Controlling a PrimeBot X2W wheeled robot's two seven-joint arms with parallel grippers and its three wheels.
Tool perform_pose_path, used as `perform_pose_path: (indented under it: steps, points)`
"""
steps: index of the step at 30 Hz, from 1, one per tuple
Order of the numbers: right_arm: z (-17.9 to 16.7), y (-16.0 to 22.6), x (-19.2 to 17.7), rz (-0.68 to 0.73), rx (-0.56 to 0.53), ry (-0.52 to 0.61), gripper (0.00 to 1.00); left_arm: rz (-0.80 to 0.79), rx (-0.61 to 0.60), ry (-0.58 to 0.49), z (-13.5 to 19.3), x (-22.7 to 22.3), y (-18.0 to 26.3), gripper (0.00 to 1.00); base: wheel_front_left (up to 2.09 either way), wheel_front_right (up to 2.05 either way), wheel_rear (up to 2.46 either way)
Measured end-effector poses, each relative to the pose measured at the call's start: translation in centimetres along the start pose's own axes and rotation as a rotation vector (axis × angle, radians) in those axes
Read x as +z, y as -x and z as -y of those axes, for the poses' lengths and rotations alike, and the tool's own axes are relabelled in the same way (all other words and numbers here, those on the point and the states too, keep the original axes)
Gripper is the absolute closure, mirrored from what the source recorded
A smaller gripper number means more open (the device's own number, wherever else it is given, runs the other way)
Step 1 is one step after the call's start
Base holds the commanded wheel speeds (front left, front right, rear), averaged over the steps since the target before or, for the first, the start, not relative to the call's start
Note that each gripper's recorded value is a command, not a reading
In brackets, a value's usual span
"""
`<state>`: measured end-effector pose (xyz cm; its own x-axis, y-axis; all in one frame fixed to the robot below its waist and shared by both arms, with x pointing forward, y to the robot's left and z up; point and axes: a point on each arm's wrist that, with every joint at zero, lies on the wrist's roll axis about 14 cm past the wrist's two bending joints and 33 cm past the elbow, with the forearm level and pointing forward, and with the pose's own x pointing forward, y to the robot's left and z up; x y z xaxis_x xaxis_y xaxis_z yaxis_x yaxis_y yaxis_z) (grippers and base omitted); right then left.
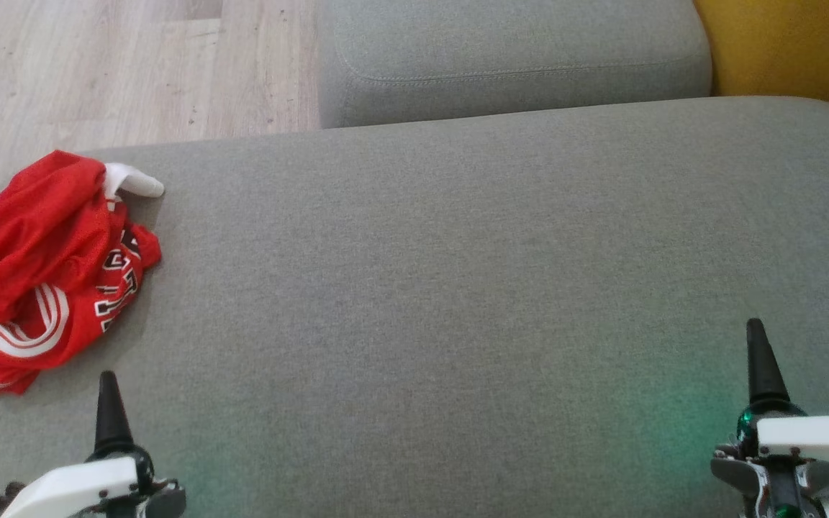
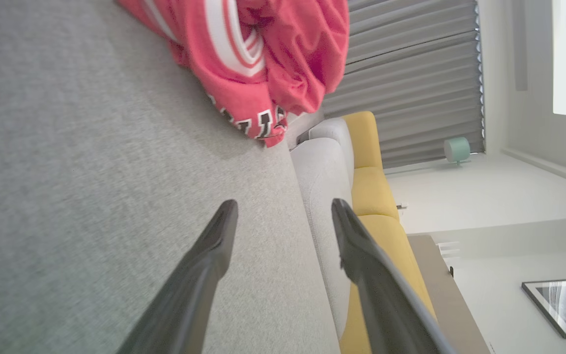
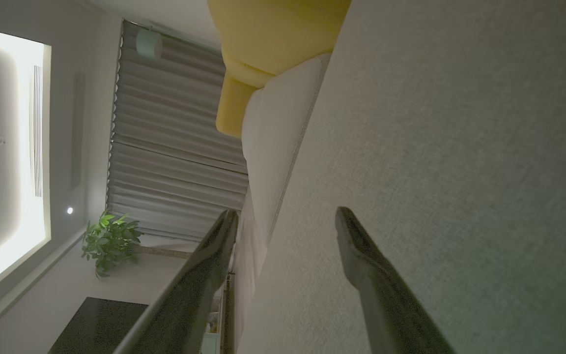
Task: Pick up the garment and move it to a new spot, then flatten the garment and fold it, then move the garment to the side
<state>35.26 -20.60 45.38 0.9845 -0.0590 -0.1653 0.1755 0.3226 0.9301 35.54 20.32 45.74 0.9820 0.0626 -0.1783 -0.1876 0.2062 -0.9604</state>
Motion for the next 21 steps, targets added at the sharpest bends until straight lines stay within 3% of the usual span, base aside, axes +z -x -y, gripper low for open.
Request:
perform_pose_path:
  steps: [6,21]
  points:
    - [-0.9,-0.1,-0.3,-0.008,0.029,0.104,0.00,-0.005,-0.015,-0.081,0.8,-0.4,-0.1,0.00,0.00,0.00,0.00]
    - [-3.5,-0.2,-1.7,-0.028,0.120,0.416,0.00,-0.062,-0.080,-0.468,2.9,-3.6,-0.1,0.00,0.00,0.00,0.00]
